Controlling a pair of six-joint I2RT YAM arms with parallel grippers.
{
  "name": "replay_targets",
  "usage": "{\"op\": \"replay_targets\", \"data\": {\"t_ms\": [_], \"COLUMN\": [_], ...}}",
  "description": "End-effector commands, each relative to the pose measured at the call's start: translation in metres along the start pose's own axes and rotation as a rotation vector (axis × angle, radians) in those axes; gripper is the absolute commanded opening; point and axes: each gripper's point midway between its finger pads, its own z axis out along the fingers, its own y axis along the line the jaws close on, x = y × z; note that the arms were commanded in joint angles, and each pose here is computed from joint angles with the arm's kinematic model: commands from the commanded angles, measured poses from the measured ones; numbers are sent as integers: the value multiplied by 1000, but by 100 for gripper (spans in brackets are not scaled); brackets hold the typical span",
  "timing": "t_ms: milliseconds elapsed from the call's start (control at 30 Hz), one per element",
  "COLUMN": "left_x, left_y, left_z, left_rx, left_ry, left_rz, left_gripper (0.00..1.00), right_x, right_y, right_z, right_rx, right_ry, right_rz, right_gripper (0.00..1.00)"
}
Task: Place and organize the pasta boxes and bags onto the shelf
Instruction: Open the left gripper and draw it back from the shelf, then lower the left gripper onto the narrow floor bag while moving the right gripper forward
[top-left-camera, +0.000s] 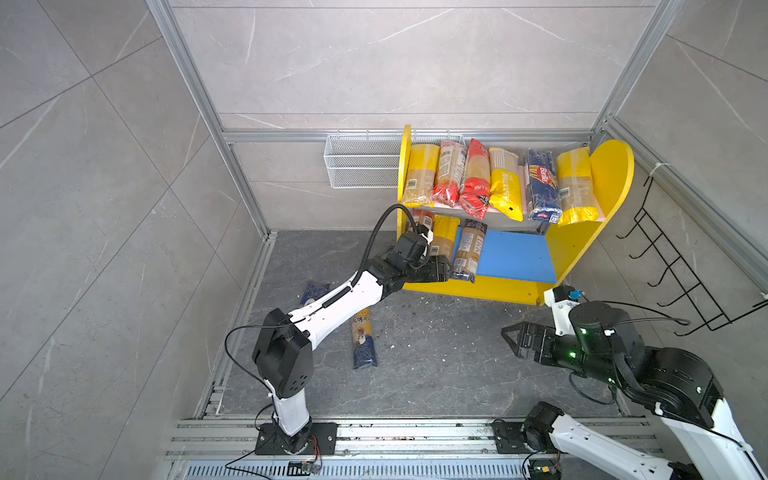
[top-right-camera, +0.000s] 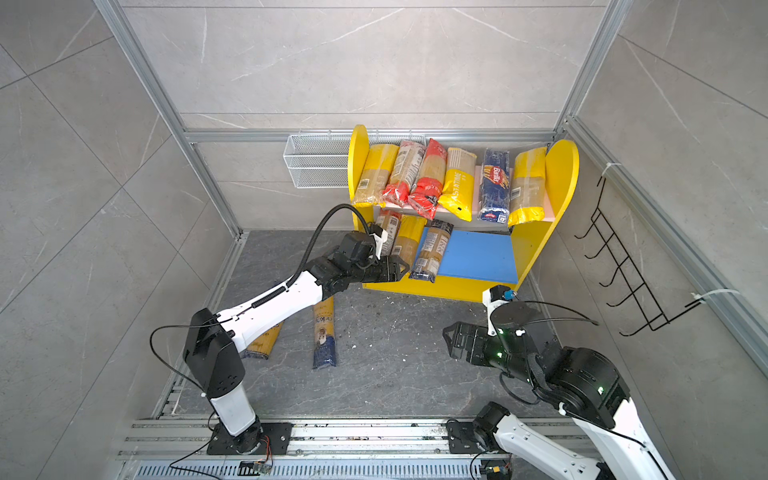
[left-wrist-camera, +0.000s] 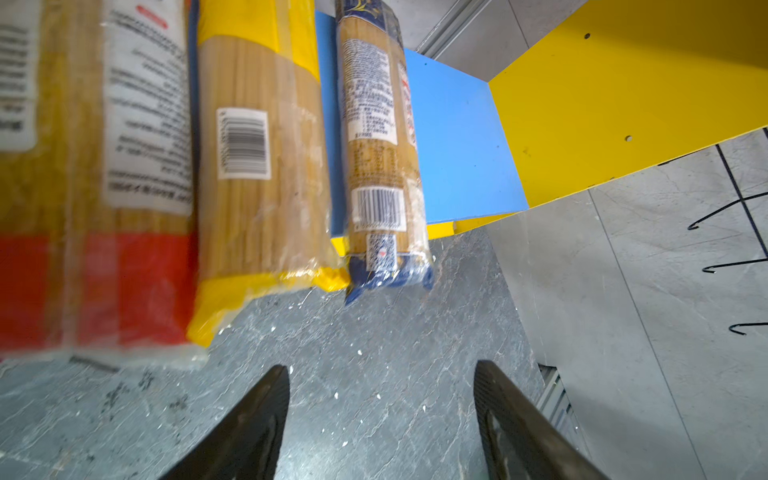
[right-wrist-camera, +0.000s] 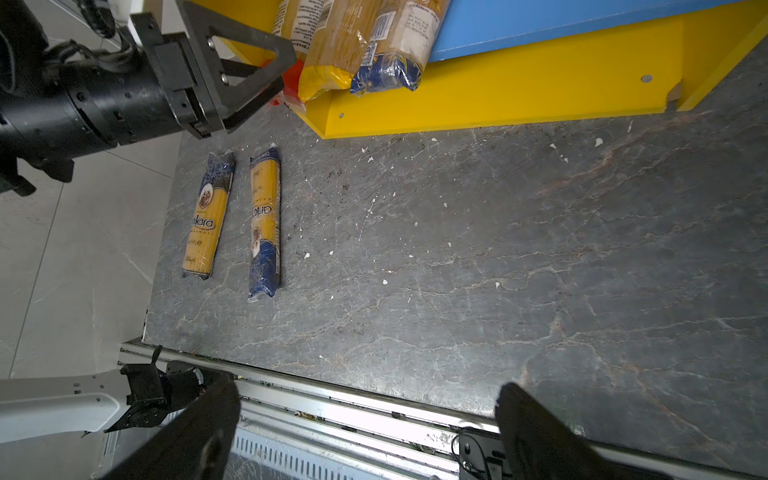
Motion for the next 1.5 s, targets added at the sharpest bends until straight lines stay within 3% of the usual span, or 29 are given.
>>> {"op": "replay_targets", "data": {"t_ms": [0,233,533,1000,1067,1200,1467], "left_x": [-15,23,79,152,158,168,179], "left_y": [-17,13,80,160,166,172,180], "left_z": [-34,-64,-140,-248,-256,-258,-231], "left_rx": [41,-47,-258,-451,-474,-494,-510], "left_ry": [-90,-89,-120,-251,-250,-223,-181], "left_rz": [26,-11,-95,-278,-293,-315,-360], "left_gripper": [73,73,73,81,93,99,100], "right_x": [1,10,20,25,25,21,14], "right_y": [7,19,48,137,148,161,168], "right_z": [8,36,82,160,167,180,188], "right_rx": [-14,-47,-136,-250,-265,-273,-257], "right_ry": [21,84,165,311,328,338,334], "right_rz": [-23,-18,-7,-134,-153,-177,-220], "right_gripper": [100,100,100,100,100,100,100]}}
